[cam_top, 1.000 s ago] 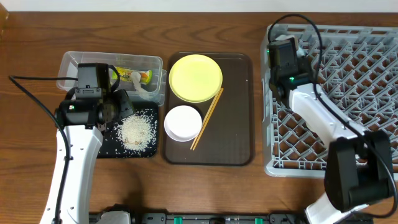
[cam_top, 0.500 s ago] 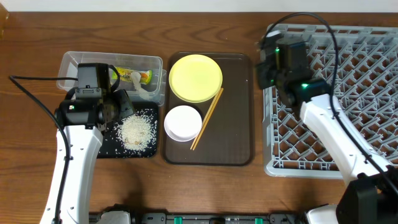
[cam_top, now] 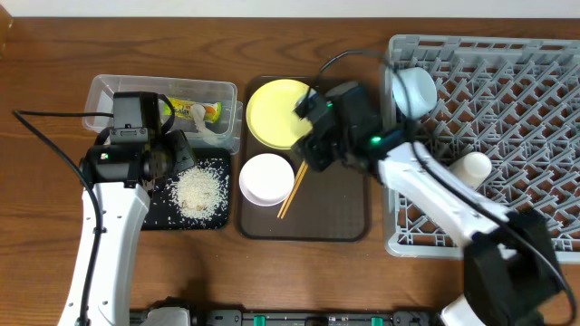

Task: Sort waste into correct bins and load items into the dishwasher rack
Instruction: 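Move the right gripper to the white bowl and grasp its rim, then carry the white bowl into the dish rack and release it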

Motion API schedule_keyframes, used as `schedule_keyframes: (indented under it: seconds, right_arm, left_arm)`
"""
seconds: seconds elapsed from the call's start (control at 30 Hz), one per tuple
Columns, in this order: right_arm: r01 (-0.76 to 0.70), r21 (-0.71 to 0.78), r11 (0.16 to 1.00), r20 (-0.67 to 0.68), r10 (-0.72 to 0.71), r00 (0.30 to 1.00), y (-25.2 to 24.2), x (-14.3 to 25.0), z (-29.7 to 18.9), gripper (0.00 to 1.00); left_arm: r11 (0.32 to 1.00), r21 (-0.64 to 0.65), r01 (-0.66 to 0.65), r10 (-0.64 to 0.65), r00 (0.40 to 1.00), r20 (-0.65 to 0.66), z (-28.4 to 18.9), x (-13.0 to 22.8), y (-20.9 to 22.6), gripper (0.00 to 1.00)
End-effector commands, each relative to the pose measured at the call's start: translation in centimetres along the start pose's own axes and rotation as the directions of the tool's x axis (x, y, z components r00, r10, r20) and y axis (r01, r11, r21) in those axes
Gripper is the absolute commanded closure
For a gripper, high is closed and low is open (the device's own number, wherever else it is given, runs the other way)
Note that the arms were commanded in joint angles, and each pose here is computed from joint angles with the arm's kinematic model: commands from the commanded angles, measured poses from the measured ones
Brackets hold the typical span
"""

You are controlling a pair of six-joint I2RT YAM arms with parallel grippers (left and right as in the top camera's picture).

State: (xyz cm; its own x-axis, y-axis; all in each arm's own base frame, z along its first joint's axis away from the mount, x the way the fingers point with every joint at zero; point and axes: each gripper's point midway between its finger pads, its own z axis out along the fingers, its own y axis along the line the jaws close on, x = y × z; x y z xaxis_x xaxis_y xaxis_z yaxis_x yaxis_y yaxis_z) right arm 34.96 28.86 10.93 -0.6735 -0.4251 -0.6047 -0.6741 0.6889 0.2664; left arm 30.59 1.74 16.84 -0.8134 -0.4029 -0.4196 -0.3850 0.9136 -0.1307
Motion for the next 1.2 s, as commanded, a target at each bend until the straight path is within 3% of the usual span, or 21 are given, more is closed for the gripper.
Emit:
schedule_keyframes:
  seconds: [0.0, 0.33, 0.57, 0.77, 0.97, 1.17]
  right_arm:
    - [-0.081, -0.011, 0.997, -0.071, 0.080, 0.994, 0.8, 1.9, 2.3, 0.52]
    - [-0.092, 0.086, 0.992, -0.184, 0.107, 0.977, 1.0, 5.7, 6.2, 0.56]
    - [-0.113, 0.147, 0.983, -0.175, 0.138, 0.975, 0.3, 5.8, 6.4, 0.84]
    - [-0.107, 0.207, 0.973, -0.165, 0.142, 0.976, -0.8, 5.7, 6.1, 0.99]
    - [-0.114, 0.324, 0.939, -0.043, 0.135, 0.990, -3.4, 2.2, 2.6, 0.99]
    - [-0.156, 0.423, 0.893, 0.163, 0.095, 0.982, -6.7, -3.0, -5.5, 0.99]
  left_arm:
    - [1.000, -0.021, 0.011, -0.011, 1.000, 0.005, 0.0, 0.0, 0.5, 0.42]
    - [1.000, -0.021, 0.011, -0.011, 1.000, 0.005, 0.0, 0.0, 0.5, 0.42]
    - [1.000, -0.021, 0.011, -0.011, 1.000, 0.005, 0.0, 0.0, 0.5, 0.42]
    - [1.000, -0.021, 0.011, -0.011, 1.000, 0.005, 0.0, 0.0, 0.5, 0.42]
    - [1.000, -0.021, 0.011, -0.011, 1.000, 0.005, 0.0, 0.0, 0.5, 0.42]
    - [1.000, -0.021, 0.011, -0.011, 1.000, 0.005, 0.0, 0.0, 0.5, 0.42]
